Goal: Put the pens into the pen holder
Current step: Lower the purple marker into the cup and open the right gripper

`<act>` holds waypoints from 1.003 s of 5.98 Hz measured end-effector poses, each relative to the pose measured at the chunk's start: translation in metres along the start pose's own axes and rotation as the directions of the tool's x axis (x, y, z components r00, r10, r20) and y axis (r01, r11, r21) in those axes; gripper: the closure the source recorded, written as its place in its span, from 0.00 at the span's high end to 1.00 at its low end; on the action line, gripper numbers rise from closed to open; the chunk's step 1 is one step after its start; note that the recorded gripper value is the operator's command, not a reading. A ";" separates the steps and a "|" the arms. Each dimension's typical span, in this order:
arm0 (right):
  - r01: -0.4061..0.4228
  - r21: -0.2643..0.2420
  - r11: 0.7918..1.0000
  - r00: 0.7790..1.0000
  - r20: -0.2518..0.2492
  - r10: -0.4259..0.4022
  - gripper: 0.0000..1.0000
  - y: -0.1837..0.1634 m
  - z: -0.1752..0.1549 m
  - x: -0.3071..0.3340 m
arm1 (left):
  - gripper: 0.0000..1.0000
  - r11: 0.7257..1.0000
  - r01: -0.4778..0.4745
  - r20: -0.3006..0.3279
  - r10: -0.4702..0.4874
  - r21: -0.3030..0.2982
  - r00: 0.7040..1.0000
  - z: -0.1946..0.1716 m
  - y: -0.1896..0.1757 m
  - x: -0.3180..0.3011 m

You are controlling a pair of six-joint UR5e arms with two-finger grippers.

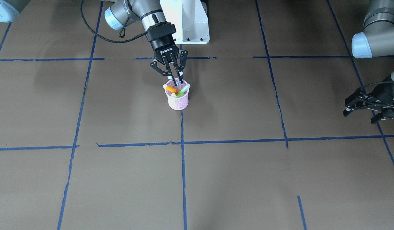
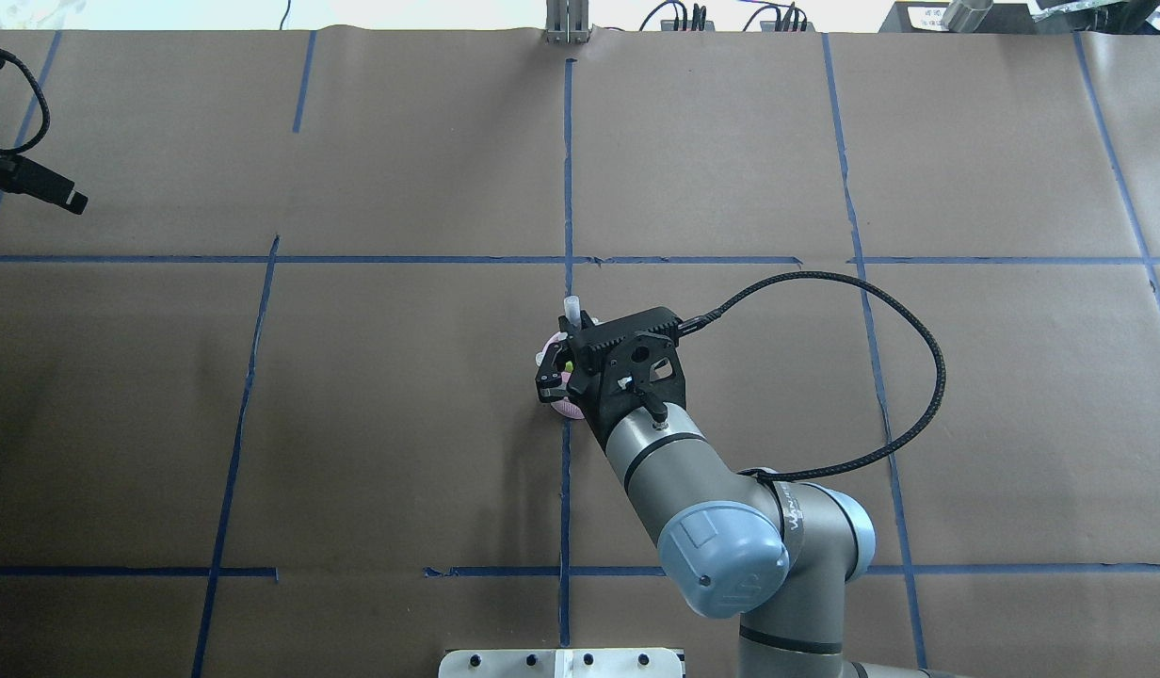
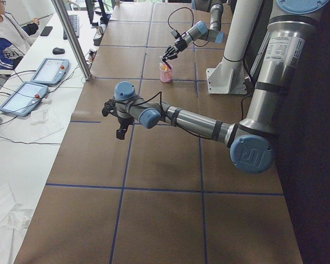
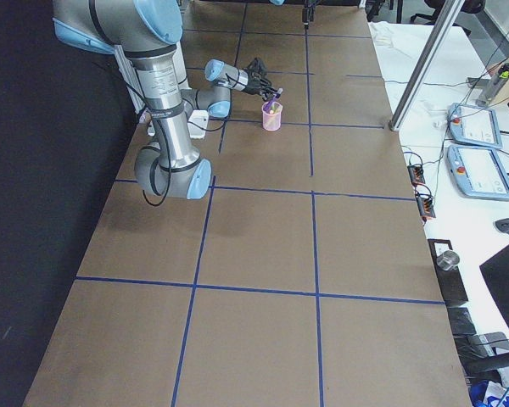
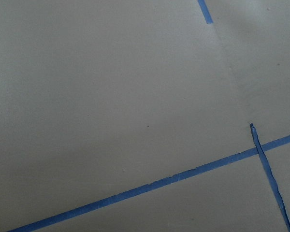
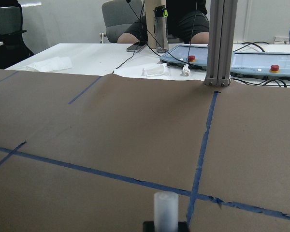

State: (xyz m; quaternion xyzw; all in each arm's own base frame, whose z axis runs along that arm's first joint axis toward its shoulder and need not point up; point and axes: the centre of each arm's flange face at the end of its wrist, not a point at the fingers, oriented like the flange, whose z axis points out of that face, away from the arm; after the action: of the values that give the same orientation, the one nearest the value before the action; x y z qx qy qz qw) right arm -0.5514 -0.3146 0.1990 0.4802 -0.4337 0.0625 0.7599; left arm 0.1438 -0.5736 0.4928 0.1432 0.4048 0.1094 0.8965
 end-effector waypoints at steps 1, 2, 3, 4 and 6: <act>0.002 0.002 1.000 1.000 -0.006 -0.002 0.02 0.000 0.003 0.001 | 1.00 1.000 0.000 0.000 0.000 0.000 1.000 0.000 0.000 0.000; 0.001 0.007 1.000 1.000 -0.012 -0.001 0.02 -0.002 0.009 0.000 | 1.00 1.000 0.000 0.000 0.000 0.000 1.000 0.000 0.000 0.000; -0.002 0.012 1.000 1.000 -0.016 0.002 0.03 -0.005 0.017 -0.004 | 1.00 1.000 0.000 0.000 0.000 0.000 1.000 0.000 0.000 0.000; -0.002 0.014 1.000 1.000 -0.017 0.003 0.57 -0.006 0.023 -0.009 | 1.00 1.000 0.001 0.000 -0.001 0.000 1.000 0.000 0.000 0.000; -0.018 0.020 1.000 1.000 -0.009 0.018 1.00 -0.007 0.024 -0.009 | 1.00 1.000 0.001 0.000 -0.001 0.000 1.000 0.000 0.000 -0.001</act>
State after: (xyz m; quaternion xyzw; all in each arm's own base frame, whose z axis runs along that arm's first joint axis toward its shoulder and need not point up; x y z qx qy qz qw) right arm -0.5677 -0.3339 0.1911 0.4833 -0.4341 0.0757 0.7564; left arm 0.1434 -0.5737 0.4933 0.1427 0.4050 0.1090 0.8965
